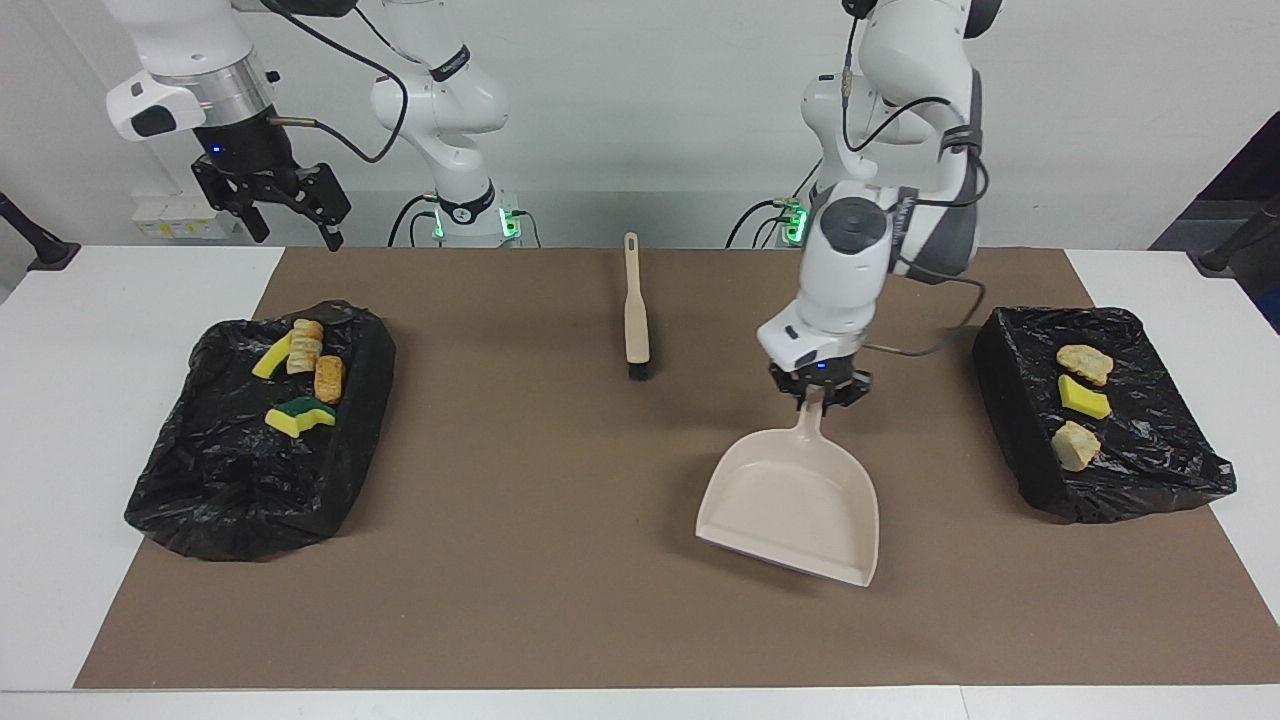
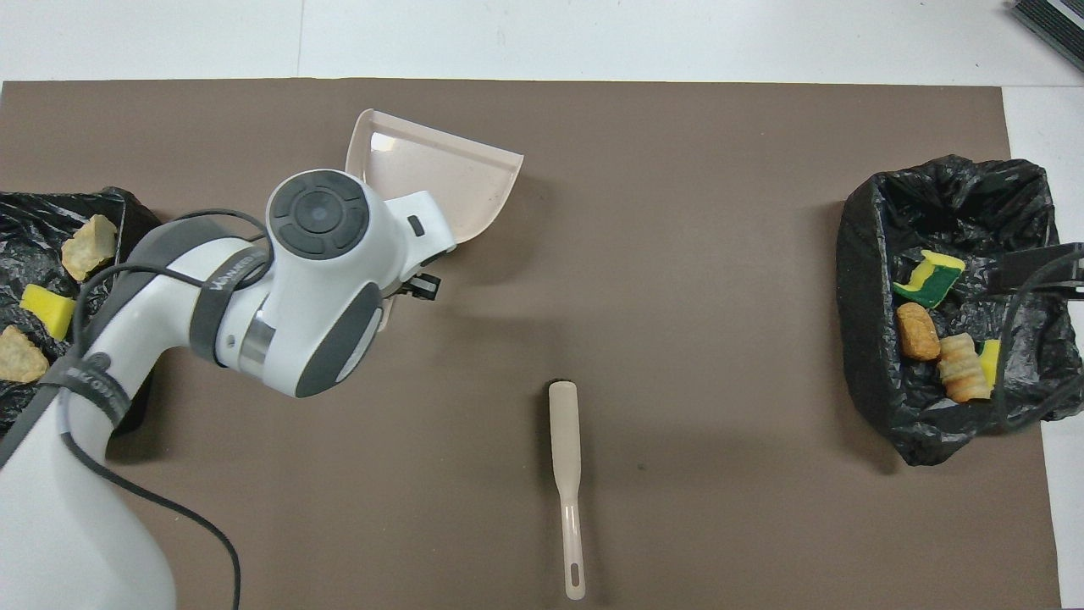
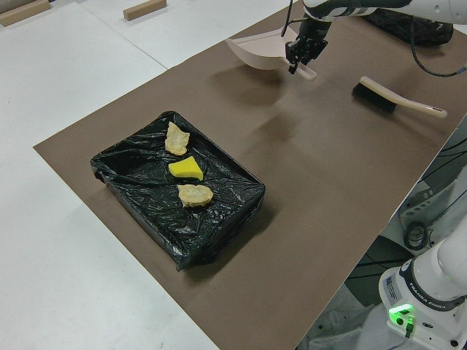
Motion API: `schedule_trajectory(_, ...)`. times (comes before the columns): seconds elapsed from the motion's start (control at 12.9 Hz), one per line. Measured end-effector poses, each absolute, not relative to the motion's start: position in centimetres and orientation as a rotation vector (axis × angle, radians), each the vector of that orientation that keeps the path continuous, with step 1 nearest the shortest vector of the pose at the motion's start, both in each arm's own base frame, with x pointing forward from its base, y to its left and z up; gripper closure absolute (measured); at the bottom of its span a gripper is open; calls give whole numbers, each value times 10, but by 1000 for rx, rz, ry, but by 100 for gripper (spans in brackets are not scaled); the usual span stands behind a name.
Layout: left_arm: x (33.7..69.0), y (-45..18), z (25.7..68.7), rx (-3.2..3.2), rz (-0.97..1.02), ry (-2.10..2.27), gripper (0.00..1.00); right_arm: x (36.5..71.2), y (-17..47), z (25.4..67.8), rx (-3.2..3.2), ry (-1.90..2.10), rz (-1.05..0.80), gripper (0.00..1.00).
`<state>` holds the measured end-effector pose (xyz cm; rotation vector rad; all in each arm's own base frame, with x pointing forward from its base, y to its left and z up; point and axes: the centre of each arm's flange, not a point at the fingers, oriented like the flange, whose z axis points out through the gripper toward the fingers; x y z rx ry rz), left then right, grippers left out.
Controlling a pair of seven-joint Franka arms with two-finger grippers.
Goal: Sweep and dump trash in bin
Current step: 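Bring the dustpan back and lower it onto the mat with the left gripper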
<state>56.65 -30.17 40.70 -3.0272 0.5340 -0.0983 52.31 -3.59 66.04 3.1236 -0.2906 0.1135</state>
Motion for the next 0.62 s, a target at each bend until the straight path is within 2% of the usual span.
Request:
schedule_trajectory(0.16, 559, -343, 407, -3058, -119, 488, 68, 520, -36, 664, 3099, -241, 112, 0)
schedule_trajectory(0.39, 567, -377, 407, -3077, -112, 405, 68, 514, -36, 666, 3108, -235, 81, 0)
schedule_trajectory(0.62, 571, -431, 370, -3083, -58, 307, 68, 511, -25, 667, 3124, -235, 66, 0)
